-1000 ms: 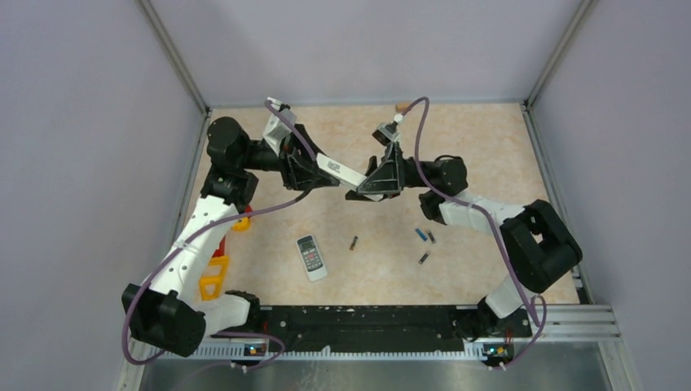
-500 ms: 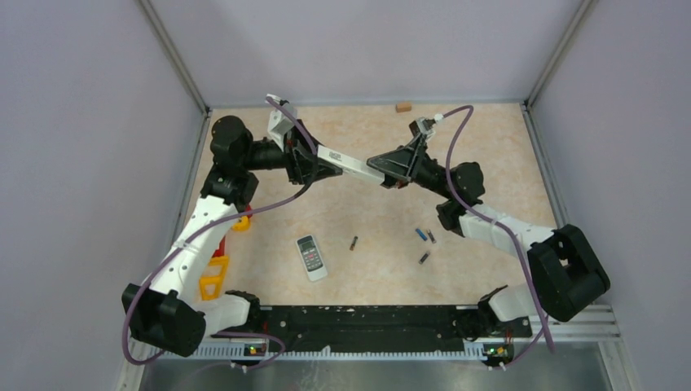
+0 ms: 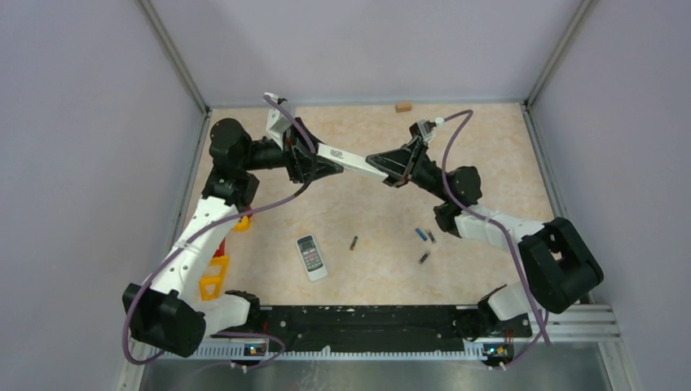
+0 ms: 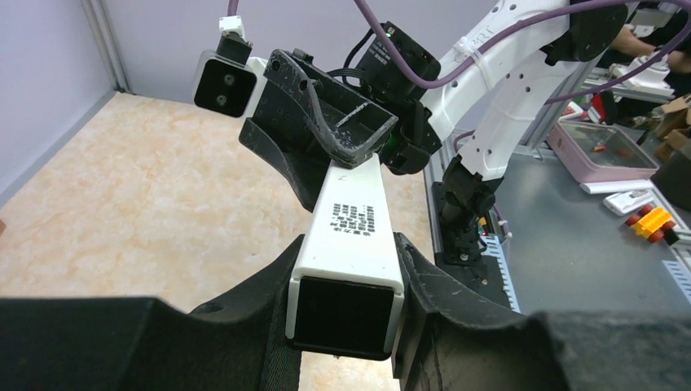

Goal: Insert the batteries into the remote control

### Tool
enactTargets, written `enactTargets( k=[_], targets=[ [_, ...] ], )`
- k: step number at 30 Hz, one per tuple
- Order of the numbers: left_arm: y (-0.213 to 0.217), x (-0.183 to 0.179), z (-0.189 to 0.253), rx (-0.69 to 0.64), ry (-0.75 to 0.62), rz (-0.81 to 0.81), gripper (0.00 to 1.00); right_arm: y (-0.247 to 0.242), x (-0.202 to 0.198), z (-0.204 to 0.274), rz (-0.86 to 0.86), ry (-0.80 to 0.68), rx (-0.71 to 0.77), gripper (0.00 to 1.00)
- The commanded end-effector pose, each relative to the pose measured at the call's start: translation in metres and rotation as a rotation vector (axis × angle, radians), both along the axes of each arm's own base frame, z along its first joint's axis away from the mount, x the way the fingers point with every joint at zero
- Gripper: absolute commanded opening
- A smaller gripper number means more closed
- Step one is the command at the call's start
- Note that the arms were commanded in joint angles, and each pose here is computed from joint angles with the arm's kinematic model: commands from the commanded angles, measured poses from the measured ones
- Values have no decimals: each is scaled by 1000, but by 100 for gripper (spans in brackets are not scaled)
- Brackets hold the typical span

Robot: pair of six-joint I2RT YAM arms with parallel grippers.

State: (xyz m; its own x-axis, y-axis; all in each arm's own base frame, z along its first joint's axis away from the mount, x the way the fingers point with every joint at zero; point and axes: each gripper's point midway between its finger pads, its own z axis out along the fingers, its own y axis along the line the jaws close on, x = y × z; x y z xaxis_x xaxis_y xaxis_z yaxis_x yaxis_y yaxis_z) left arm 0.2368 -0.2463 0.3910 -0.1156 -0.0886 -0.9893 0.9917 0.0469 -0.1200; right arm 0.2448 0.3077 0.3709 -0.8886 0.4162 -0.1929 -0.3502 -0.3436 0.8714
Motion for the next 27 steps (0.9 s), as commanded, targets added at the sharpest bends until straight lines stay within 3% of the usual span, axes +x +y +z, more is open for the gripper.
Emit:
enactTargets(
  k=[1,6,9,14,19,27],
  targets=[
    [14,15,26,-64,-79,119,0,-8,-12,-1,13,-81,32,18],
    [20,20,33,-87,-59,125,0,-11,-9,-5,9,-90,29,19],
    [23,23,33,-99,-54,134,0,-12,-6,-8,4,-82,21,24],
    [22,24,31,-93,-47,119,0,-10,-3,-13,-7,-63,-6,40],
    [23,24,27,-80,-50,121,0,-6,7,-28,-62,-26,-126,58],
    [23,24,17,-40,-54,104,0,-16,13,-23,-166,-65,-202,59]
  ],
)
